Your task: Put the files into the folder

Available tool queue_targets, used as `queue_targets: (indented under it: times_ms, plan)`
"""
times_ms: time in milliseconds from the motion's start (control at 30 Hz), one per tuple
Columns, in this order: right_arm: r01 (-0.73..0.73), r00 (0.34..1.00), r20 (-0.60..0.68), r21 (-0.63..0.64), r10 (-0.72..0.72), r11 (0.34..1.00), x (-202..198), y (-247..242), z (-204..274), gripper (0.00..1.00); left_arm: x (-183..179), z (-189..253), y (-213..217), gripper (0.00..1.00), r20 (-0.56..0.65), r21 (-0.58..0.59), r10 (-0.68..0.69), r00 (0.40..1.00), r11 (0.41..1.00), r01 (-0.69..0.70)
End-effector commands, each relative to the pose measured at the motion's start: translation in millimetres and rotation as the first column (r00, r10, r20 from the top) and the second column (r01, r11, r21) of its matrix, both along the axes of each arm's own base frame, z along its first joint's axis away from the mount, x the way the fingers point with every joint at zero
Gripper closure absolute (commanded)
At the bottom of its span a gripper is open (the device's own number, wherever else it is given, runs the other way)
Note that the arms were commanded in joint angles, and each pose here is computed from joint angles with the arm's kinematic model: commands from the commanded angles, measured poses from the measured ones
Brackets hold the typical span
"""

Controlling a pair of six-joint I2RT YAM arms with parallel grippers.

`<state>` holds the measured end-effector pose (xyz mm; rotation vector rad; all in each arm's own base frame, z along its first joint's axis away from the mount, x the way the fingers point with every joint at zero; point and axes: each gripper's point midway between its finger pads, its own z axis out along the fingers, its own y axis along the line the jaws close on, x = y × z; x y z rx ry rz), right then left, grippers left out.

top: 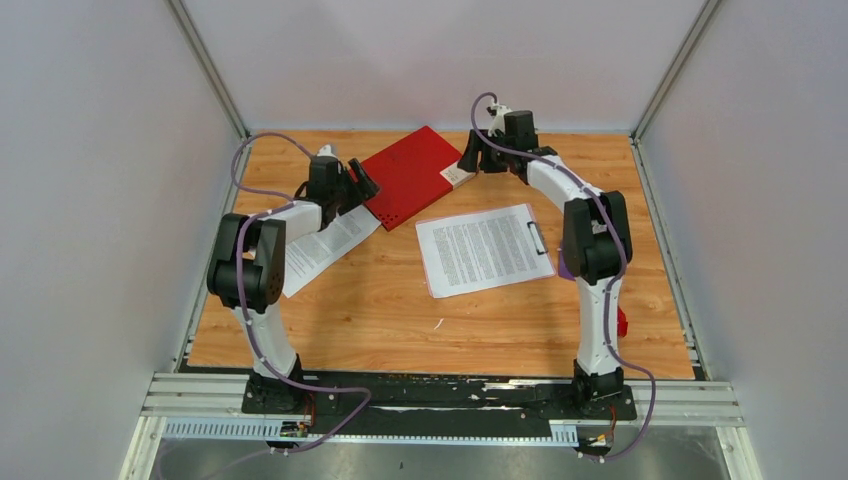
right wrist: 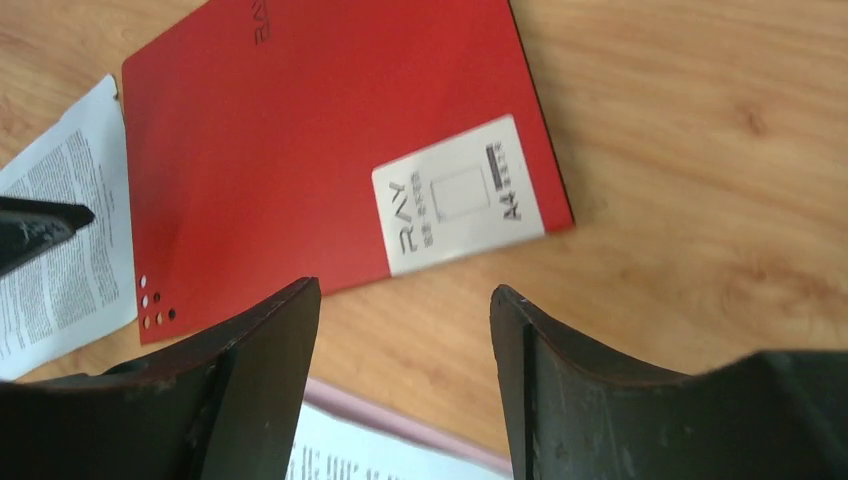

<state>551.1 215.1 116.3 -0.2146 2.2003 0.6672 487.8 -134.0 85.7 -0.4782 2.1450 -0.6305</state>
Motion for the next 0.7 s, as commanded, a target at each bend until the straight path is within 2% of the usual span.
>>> queue_targets:
  times_ms: [0,200,267,400,533,667]
  plan:
    - [-0.068,0.995,0.080,0.049,0.064,0.996,36,10,11,0.34,16,6,4,0.20,0.039,-0.013,0.022,0.999,1.000,-0.022]
    - [-0.062,0.996,0.068,0.051,0.058,0.997,70,4,-12,0.29,23,-9,1,0.23,0.011,-0.010,-0.016,1.000,1.000,0.016]
    - [-0.087,0.994,0.066,0.076,0.082,0.993,75,7,-18,0.25,25,-11,-2,0.23,0.012,-0.015,-0.035,0.999,0.999,0.035]
    - [-0.138,0.990,0.048,0.101,0.134,0.985,74,15,-34,0.26,27,-16,-3,0.24,0.000,0.003,-0.052,0.999,0.999,0.052]
    - [-0.193,0.981,0.028,0.161,0.191,0.968,66,25,-38,0.32,27,-22,-3,0.24,-0.015,0.022,-0.067,0.998,0.997,0.068]
    - [-0.287,0.957,0.027,0.263,0.290,0.921,46,40,-31,0.45,27,-27,-3,0.26,-0.047,0.037,-0.113,0.992,0.993,0.115]
